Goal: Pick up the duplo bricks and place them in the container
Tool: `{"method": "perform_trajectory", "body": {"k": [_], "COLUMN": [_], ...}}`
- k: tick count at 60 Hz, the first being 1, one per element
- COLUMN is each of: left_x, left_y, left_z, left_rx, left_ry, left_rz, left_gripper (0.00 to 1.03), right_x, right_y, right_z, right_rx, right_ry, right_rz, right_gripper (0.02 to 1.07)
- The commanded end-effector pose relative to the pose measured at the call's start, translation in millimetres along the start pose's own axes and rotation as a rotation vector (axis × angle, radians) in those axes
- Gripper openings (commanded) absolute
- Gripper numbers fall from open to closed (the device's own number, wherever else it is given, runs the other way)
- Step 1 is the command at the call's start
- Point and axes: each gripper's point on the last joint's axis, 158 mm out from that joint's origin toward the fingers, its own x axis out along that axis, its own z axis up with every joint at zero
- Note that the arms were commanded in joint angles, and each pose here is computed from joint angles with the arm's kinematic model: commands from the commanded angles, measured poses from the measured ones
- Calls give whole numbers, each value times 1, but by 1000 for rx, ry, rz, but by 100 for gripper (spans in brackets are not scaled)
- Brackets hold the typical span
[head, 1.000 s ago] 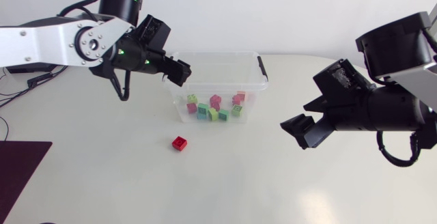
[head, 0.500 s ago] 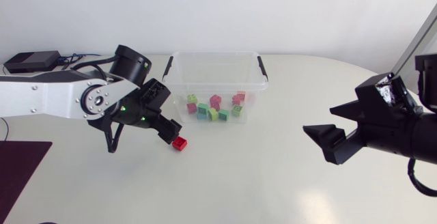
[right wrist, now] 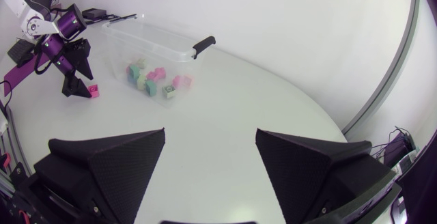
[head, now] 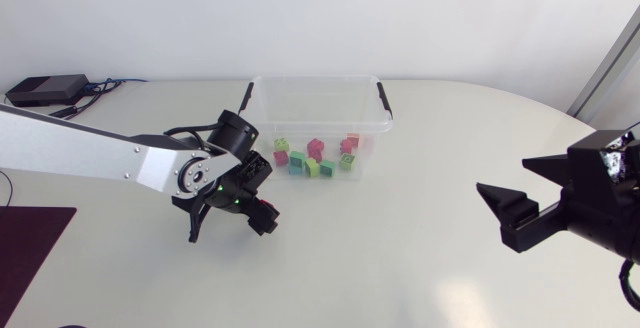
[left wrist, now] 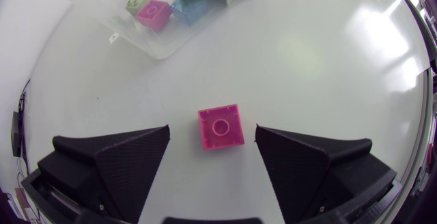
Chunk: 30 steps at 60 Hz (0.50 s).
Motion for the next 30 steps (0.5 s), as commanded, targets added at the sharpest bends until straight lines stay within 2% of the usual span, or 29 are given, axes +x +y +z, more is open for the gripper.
{"method": "perform_trajectory", "body": {"k": [1,9,17,25,30], "left_x": [12,18,19,11,-9], "left_y": [-8,-13,-11,-5,-1], "left_z": [-9,-6,3,9,15], "left_rx": [-17,-30,-52,-75,-78], "left_ry": [36,43,34,71,62], "left_rz": [-10,-18,-15,-19,-17], "left_gripper": [73,53,25,23,23], "right_x": [0,-2,-3,-6,-10], "right_y": [-3,-7,-9,-10,-15], "right_z": [-7,-11,-16,-17,-15], "right_rx": [-10,-16,-15,-16,-17], "right_ry": [-2,-2,8,6,-8], "right_rz": [-17,-32,-39,-45,-67], "right_gripper": [98,98,98,98,98]}}
